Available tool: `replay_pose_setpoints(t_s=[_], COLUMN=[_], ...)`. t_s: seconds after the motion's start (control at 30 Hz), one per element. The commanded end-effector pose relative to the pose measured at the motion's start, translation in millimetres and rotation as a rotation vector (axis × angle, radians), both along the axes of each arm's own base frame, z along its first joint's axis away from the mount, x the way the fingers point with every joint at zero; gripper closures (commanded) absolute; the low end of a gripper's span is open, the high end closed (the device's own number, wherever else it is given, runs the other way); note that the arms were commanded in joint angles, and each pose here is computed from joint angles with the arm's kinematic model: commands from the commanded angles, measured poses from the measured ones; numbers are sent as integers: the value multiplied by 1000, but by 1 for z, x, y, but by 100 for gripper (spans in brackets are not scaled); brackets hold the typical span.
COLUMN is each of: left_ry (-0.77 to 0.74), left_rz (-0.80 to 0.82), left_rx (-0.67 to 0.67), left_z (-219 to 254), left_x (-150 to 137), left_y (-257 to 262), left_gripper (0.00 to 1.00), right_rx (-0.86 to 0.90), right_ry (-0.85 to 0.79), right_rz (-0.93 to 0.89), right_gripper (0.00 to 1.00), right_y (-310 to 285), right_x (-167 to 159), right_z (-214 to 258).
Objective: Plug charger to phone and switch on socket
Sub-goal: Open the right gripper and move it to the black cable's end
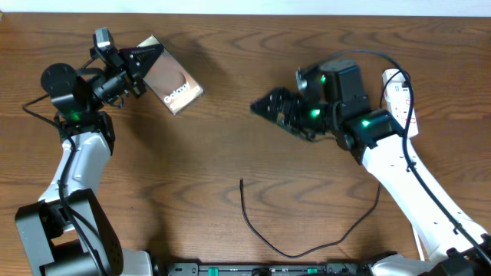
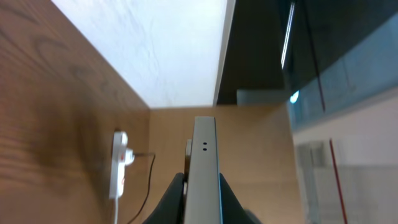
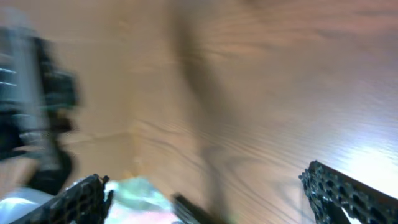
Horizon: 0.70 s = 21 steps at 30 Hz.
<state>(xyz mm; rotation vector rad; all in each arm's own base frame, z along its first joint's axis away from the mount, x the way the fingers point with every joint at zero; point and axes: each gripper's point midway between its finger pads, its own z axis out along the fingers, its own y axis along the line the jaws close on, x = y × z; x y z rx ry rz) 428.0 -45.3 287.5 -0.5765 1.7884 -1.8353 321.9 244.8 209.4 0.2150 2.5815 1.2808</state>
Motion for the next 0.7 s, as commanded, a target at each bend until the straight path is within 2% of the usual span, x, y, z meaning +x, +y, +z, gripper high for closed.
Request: replay_pose_setpoints(t_s=[0.0,0.3,0.5,0.67], left_ry=[-76,-150,-146,-141], left_rz=[-109,-131,-73,-21], left_rx=[55,117,122,127], left_z=[9,7,7,7], left_x=[-18,-26,-26,-27], left_y=[-10,1,28,53], left_gripper=[93,92,92,93], right_rx=[-245,-627,-703,-725], right_ry=[-56,27,71,84], right_rz=[41,60,-27,19], right_gripper=[1,1,1,1], right_y=[-15,-25,-13,10], right_x=[-14,-70,-88,-95], right_z=[-28,-74,-96,-123])
